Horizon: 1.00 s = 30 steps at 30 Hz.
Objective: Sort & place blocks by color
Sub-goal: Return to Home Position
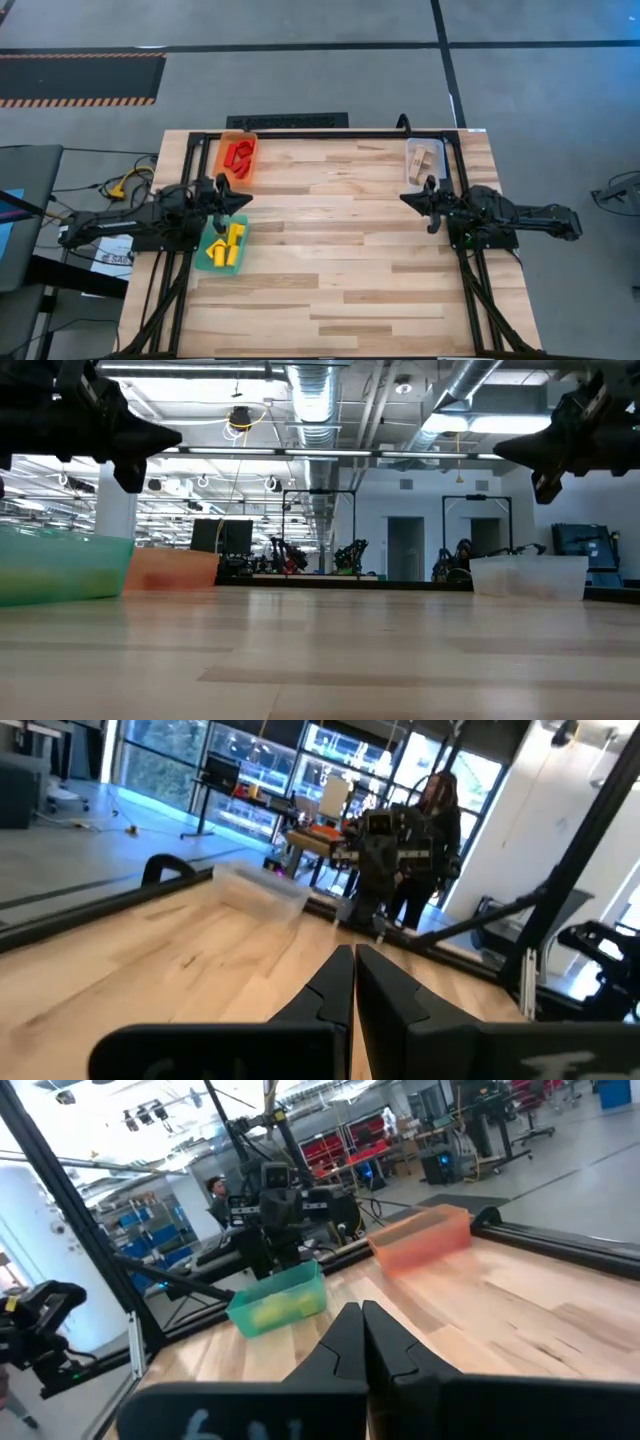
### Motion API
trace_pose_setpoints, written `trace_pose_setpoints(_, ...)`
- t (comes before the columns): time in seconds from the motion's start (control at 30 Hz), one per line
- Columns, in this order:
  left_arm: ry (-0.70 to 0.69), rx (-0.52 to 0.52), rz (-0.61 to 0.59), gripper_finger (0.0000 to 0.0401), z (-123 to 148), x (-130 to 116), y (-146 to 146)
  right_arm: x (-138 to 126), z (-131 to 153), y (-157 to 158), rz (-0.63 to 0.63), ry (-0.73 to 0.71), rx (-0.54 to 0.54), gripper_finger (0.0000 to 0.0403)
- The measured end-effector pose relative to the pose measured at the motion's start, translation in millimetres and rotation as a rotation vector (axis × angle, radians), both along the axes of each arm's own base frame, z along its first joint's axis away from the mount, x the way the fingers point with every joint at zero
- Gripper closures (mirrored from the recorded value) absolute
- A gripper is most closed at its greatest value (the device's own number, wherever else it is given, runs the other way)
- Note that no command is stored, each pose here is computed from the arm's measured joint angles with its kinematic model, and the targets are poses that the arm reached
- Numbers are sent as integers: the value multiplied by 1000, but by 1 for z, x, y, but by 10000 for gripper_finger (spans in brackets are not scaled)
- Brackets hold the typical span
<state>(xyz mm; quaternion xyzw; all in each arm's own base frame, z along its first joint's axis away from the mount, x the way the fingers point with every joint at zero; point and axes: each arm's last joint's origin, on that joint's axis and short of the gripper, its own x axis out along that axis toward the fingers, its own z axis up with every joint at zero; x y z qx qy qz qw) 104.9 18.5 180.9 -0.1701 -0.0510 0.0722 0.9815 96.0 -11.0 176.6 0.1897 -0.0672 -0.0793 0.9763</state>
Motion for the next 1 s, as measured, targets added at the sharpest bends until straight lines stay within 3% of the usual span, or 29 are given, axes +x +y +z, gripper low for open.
trace_pose_setpoints(0.5, 50, 29, 27, 401, -10, 1, 1, 1, -8, 2, 63, 88, -51, 401)
trace_pose_setpoints(0.73, 99, -15, 46, 401, -15, 1, 2, 1, -9, 1, 68, 108, -95, 400)
trace_pose_setpoints(1.0, 151, -72, 45, 401, -21, 0, 1, 2, -10, 0, 49, 123, -88, 365)
